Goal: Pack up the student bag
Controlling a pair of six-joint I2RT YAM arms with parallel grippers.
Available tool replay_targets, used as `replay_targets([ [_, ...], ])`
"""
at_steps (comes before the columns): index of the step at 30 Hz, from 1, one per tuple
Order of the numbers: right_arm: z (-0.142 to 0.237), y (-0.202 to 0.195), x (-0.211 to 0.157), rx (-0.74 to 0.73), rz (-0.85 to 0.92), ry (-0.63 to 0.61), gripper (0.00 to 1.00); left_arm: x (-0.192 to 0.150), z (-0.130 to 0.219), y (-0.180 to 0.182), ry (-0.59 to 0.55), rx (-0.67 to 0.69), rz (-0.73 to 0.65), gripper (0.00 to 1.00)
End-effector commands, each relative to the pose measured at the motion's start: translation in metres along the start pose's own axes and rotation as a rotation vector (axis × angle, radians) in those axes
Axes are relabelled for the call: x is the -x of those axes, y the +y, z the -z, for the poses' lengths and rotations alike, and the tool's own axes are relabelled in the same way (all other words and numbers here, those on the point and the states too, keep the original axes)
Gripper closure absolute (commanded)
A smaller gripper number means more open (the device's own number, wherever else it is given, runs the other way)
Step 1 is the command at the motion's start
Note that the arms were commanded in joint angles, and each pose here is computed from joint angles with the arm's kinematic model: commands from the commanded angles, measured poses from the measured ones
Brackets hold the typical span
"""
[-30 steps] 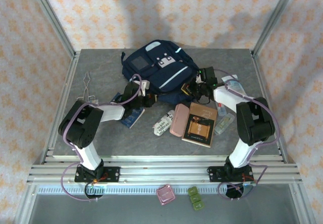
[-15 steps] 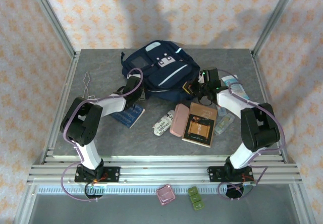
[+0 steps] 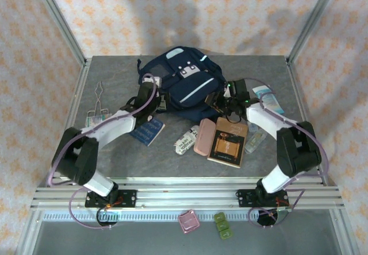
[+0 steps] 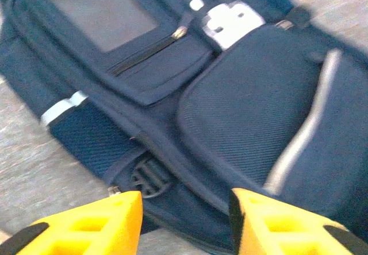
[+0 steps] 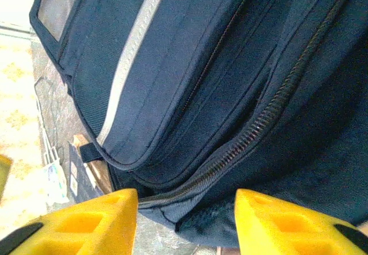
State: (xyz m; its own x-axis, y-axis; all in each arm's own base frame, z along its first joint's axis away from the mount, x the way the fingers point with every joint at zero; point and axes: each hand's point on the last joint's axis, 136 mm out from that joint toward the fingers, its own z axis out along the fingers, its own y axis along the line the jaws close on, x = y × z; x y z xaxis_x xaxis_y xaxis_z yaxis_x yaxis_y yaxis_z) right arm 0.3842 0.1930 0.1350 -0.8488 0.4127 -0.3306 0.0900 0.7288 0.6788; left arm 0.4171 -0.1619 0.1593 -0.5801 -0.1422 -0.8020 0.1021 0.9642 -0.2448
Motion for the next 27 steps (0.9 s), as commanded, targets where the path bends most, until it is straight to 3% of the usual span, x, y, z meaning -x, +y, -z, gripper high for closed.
replay_targets([
  [1,0.033,0.006,0.015,-0.052,0.083,-0.106,0.49,-0.012,0.015,-0.018,0.009,-0.139,0.073,0.52],
  [6,0.048,0.013,0.002,-0.015,0.114,-0.104,0.48,-0.032,0.027,-0.01,0.056,-0.13,0.16,0.48],
  [12,0.041,0.066,-0.028,0.125,0.269,-0.049,0.48,-0.072,0.056,0.038,0.033,0.028,0.363,0.3],
  [13,0.032,0.074,-0.035,0.133,0.293,-0.027,0.49,-0.079,0.063,0.049,0.025,0.073,0.393,0.2],
  [14,0.024,0.084,-0.041,0.141,0.319,-0.005,0.49,-0.087,0.07,0.061,0.022,0.116,0.418,0.19],
  [18,-0.02,0.111,-0.065,0.163,0.38,0.09,0.53,-0.111,0.092,0.096,-0.002,0.224,0.511,0.19],
  [22,-0.068,0.14,-0.096,0.195,0.437,0.195,0.64,-0.13,0.101,0.117,0.003,0.3,0.568,0.22],
  [27,-0.133,0.147,-0.122,0.116,0.485,0.274,0.64,-0.143,0.105,0.13,0.001,0.344,0.61,0.22],
])
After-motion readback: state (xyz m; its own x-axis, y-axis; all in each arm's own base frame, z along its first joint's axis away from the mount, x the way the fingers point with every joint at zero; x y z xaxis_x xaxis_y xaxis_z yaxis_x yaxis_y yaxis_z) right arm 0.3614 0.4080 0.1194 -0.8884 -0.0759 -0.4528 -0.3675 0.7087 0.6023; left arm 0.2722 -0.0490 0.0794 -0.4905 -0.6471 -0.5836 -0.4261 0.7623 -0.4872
